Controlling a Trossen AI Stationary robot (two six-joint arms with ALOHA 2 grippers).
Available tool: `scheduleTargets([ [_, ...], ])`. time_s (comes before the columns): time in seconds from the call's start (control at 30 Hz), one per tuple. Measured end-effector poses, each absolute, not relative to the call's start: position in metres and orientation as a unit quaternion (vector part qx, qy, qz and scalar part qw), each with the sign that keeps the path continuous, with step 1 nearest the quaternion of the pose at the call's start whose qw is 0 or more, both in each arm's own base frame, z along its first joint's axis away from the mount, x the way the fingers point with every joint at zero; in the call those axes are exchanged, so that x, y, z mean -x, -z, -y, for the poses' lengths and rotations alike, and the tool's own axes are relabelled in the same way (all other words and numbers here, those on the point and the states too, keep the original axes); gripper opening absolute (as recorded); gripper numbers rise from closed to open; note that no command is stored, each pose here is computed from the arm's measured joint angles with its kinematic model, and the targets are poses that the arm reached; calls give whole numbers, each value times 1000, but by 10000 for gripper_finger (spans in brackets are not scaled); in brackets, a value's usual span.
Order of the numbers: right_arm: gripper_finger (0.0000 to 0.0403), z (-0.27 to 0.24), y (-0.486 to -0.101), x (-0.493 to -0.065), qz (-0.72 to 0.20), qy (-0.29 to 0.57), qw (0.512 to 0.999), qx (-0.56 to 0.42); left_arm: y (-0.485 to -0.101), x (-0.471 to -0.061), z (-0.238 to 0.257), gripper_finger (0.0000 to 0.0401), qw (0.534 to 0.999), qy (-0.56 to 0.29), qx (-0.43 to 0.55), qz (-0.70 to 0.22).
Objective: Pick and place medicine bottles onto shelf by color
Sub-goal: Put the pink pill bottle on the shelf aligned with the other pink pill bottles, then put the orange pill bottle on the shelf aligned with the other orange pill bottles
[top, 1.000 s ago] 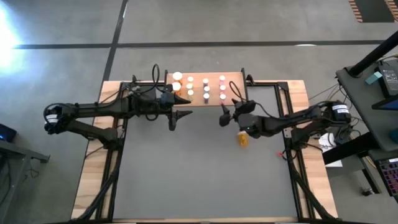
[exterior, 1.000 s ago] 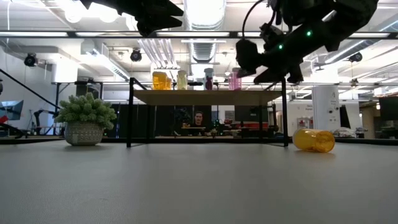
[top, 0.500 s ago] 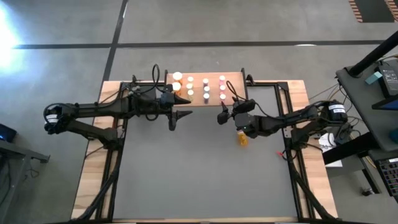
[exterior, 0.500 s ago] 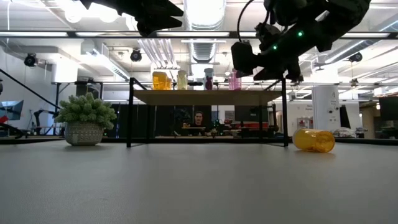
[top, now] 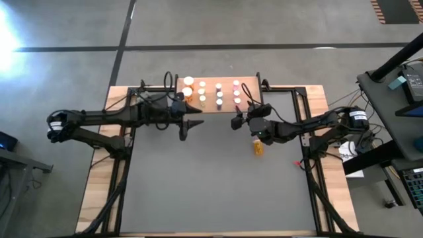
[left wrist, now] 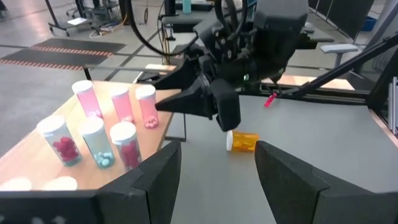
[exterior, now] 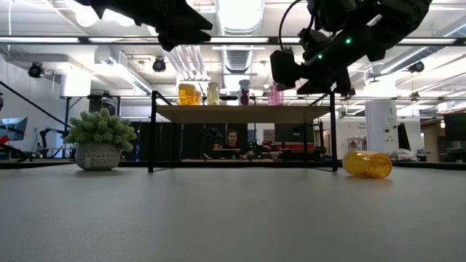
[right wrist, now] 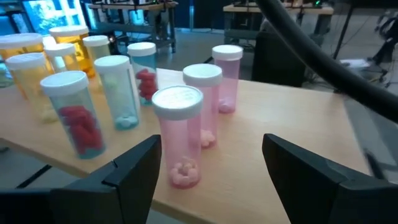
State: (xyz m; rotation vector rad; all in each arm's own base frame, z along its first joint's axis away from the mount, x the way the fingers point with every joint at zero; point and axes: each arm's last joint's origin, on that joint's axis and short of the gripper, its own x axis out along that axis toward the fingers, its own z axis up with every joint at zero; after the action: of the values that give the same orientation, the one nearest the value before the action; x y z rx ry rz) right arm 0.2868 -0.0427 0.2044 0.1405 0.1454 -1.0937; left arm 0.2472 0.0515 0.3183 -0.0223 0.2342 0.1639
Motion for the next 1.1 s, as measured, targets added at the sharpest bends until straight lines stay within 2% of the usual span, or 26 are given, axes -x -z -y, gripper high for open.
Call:
scheduleTargets([
  [0.13,268,37,-207,-287,-55,490,864,-102,-316,-247,-51,190,989,-82,12,-120],
  [0.3,269,22,-218,-289,-53,466,878,-102,-319,-247,-51,190,990,-82,11,-114],
  [0.5,270,5,-232,-282,-103,461,870,-139,-319,-247,-51,190,990,-82,11,-112],
  [0.63,269,-6,-241,-268,-184,477,834,-208,-320,-247,-51,190,990,-81,11,-111],
  [0.8,271,-14,-260,-250,-326,489,736,-335,-326,-245,-51,190,992,-82,11,-100],
  [0.97,272,-22,-275,-236,-439,487,669,-350,-332,-242,-50,190,992,-85,47,-87],
  [1.1,271,-29,-283,-225,-486,459,651,-360,-334,-238,-49,190,989,-87,91,-77],
])
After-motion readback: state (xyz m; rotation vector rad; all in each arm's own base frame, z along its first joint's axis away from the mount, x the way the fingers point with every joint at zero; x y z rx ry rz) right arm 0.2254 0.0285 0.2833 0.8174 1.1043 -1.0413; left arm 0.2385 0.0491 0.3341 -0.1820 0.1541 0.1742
